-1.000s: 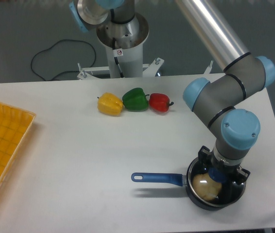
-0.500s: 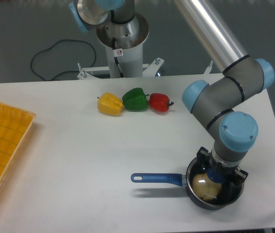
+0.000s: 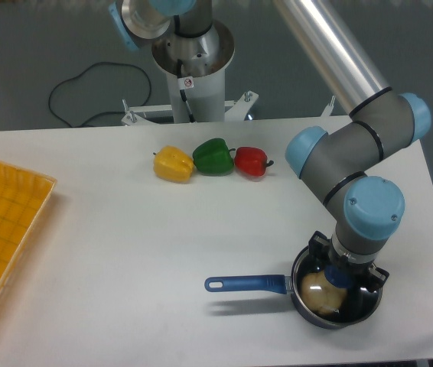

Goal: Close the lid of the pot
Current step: 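Press the lid down, nudging the pan and its blue handle, then open the gripper and lift it up off the lid knob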

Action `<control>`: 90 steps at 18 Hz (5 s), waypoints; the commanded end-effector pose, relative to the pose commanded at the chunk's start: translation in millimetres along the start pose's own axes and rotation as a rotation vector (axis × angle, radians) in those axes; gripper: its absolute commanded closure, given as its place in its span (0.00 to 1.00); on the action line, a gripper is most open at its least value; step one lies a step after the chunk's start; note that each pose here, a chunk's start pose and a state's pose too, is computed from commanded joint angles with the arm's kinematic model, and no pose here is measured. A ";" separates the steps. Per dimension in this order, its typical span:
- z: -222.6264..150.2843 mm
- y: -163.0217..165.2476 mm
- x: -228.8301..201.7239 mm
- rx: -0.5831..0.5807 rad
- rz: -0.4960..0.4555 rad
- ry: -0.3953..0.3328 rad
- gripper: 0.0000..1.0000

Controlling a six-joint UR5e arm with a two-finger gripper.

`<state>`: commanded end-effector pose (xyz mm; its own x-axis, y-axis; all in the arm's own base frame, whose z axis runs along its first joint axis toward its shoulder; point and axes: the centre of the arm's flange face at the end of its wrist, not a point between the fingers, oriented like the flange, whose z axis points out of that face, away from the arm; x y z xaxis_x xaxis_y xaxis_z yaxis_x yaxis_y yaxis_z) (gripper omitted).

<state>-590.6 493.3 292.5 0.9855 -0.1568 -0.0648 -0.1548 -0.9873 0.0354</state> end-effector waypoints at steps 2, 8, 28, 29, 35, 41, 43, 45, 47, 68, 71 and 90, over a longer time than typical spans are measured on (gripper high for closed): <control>-1.9 1.8 1.7 -0.010 0.002 0.001 0.39; -0.9 3.3 4.4 -0.016 0.002 0.004 0.39; 1.7 -0.5 12.5 -0.026 0.012 0.012 0.39; -0.2 0.1 13.6 -0.026 0.012 0.012 0.39; 0.8 1.7 17.4 -0.031 0.013 0.020 0.39; 12.0 2.2 23.4 -0.039 0.014 0.041 0.39; 11.7 2.4 24.0 -0.040 0.014 0.043 0.39; 10.7 2.8 24.7 -0.039 0.016 0.042 0.29; 8.6 2.8 24.7 -0.035 0.015 0.035 0.08; -33.4 31.6 91.9 0.048 -0.003 0.007 0.00; -36.0 33.8 92.3 0.052 -0.010 0.006 0.00; -67.7 199.1 77.9 0.038 0.270 0.055 0.00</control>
<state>-539.9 286.2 361.9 0.9104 -0.4137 -0.0036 -0.4137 -0.9104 0.0068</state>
